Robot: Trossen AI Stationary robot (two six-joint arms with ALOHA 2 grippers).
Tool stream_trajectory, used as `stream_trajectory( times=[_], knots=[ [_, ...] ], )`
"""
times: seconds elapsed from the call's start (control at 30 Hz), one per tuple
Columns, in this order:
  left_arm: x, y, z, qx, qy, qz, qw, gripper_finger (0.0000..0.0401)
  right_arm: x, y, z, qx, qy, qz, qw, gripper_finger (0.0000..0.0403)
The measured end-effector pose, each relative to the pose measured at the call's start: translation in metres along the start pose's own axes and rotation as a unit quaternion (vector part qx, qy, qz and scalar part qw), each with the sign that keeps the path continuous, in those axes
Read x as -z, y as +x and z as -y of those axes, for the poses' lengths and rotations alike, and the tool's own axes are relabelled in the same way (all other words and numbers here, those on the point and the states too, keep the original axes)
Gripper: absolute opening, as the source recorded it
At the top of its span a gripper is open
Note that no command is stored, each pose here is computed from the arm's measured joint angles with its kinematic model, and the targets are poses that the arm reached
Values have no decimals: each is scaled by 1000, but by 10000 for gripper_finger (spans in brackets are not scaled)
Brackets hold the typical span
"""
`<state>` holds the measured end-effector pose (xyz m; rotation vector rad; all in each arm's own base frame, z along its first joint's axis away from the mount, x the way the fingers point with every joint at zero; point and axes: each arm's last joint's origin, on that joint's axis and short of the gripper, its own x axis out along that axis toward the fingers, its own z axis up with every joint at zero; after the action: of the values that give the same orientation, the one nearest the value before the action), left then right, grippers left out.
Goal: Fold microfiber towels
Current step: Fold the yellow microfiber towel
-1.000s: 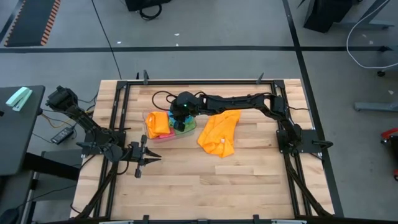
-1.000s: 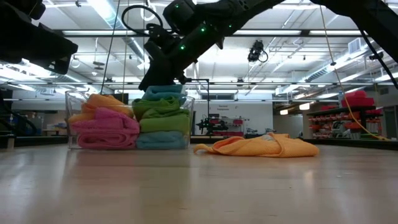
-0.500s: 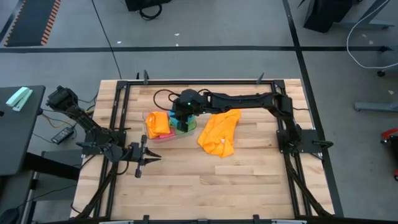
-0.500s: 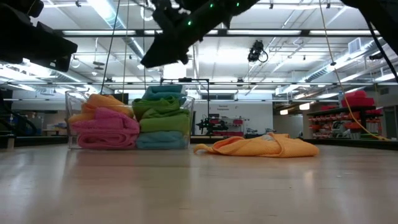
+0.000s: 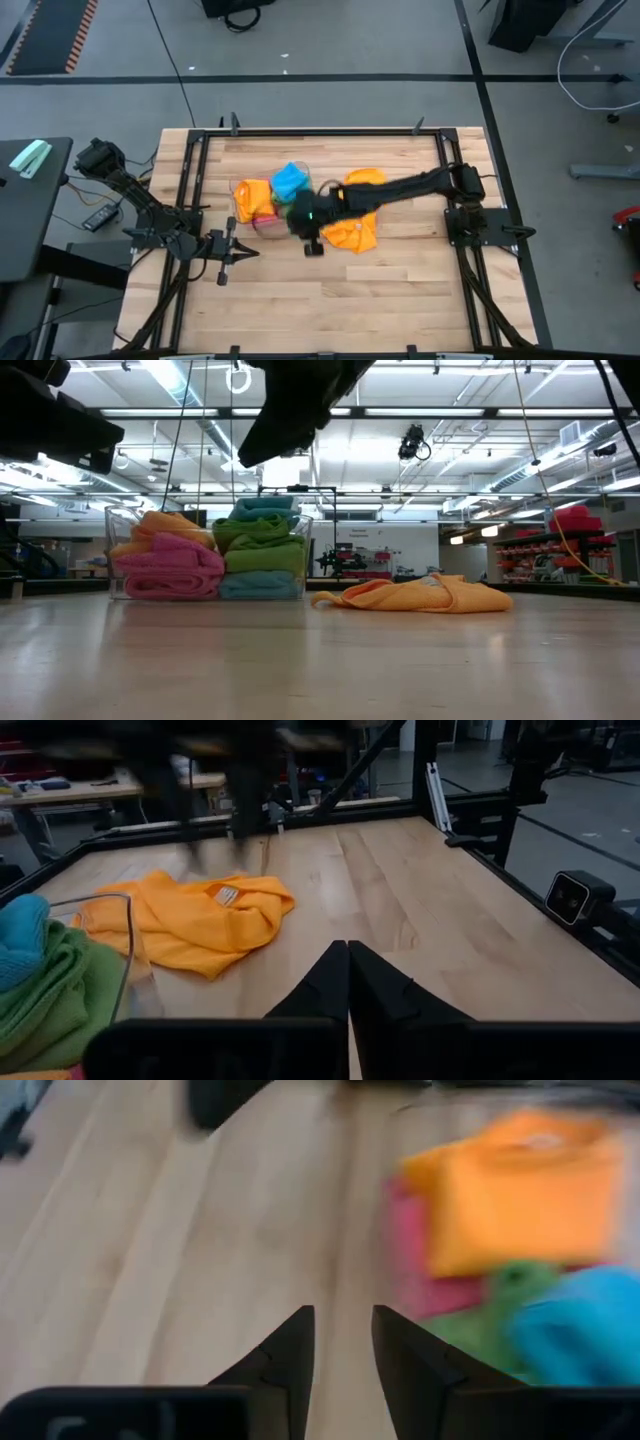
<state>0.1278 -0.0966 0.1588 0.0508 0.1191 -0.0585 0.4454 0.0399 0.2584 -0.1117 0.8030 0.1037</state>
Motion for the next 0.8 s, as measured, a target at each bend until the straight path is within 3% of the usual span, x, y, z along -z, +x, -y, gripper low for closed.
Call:
stream_trajectory(
  times=[0.3, 0.57, 0.8],
  knots=[
    [-1, 7, -11, -47, -9, 3, 999, 28, 35, 19, -50, -7, -27, -29, 999, 84],
    [-1, 9, -15, -60, -12, -1, 998, 23, 75, 12, -86, -29, -18, -45, 998, 80],
    [0, 9, -15, -60, -12, -2, 998, 17, 118, -8, -111, 41, -11, -17, 999, 80]
  ],
)
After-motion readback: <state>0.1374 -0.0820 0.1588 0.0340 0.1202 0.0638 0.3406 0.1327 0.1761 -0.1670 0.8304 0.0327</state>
